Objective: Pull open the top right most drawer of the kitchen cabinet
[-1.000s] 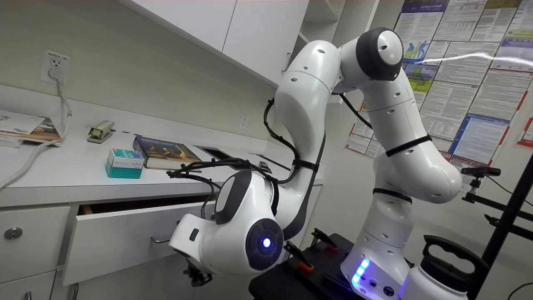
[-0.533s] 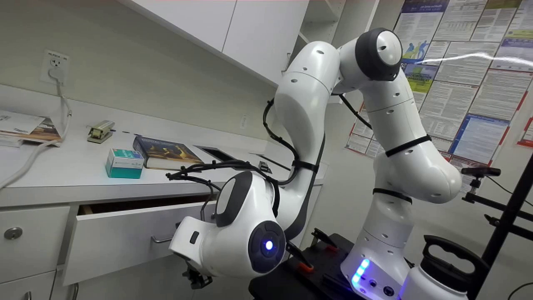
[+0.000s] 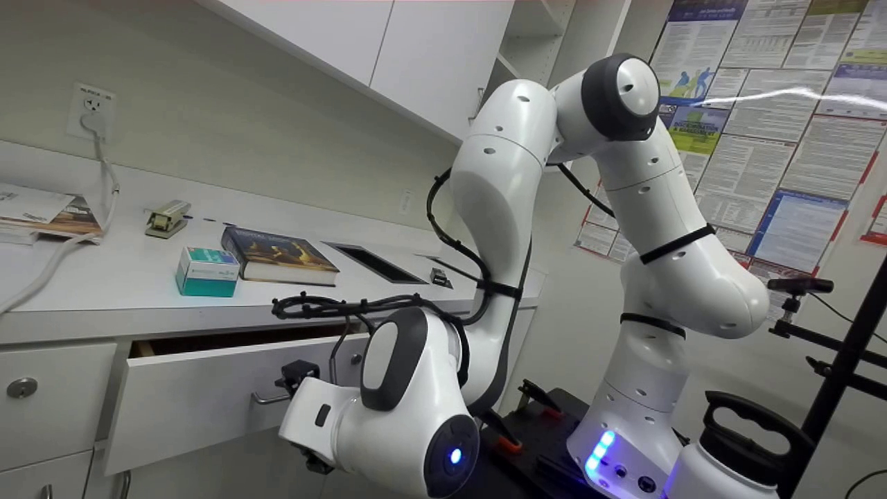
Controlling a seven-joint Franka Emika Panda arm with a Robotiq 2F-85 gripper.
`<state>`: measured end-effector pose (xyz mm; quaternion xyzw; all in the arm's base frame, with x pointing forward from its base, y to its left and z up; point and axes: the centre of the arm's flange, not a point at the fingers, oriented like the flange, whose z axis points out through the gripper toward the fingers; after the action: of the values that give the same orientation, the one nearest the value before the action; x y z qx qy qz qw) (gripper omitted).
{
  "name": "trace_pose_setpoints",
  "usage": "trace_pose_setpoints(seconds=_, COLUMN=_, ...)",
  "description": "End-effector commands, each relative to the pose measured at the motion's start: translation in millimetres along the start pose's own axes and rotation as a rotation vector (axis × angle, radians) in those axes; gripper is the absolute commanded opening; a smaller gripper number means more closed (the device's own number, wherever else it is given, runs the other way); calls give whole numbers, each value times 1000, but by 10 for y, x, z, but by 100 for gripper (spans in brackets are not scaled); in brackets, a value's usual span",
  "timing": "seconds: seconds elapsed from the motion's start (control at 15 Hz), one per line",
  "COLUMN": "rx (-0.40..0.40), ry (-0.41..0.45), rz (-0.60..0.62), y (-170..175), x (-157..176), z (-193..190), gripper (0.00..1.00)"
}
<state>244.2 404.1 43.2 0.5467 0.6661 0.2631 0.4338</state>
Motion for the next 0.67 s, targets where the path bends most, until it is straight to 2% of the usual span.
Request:
trace_pose_setpoints(seconds=0.0, rx=-105, ry=-29, rz=12, y=-136, x=103, z=175, gripper=100)
trace_pose_setpoints(seconds=0.2, rx=-154, ry=-48, rz=34, y=-218, x=140, z=301, gripper=100)
trace_pose_setpoints(seconds=0.27, rx=-113, ry=-42, rz=6, y=-149, x=39, z=211, gripper=100)
trace_pose_setpoints(seconds=0.53, rx=-123, ry=-50, rz=14, y=-222, x=89, z=282, gripper=100)
trace_pose_setpoints(seconds=0.6, rx=-168, ry=-72, rz=2, y=-220, x=83, z=303, gripper=100)
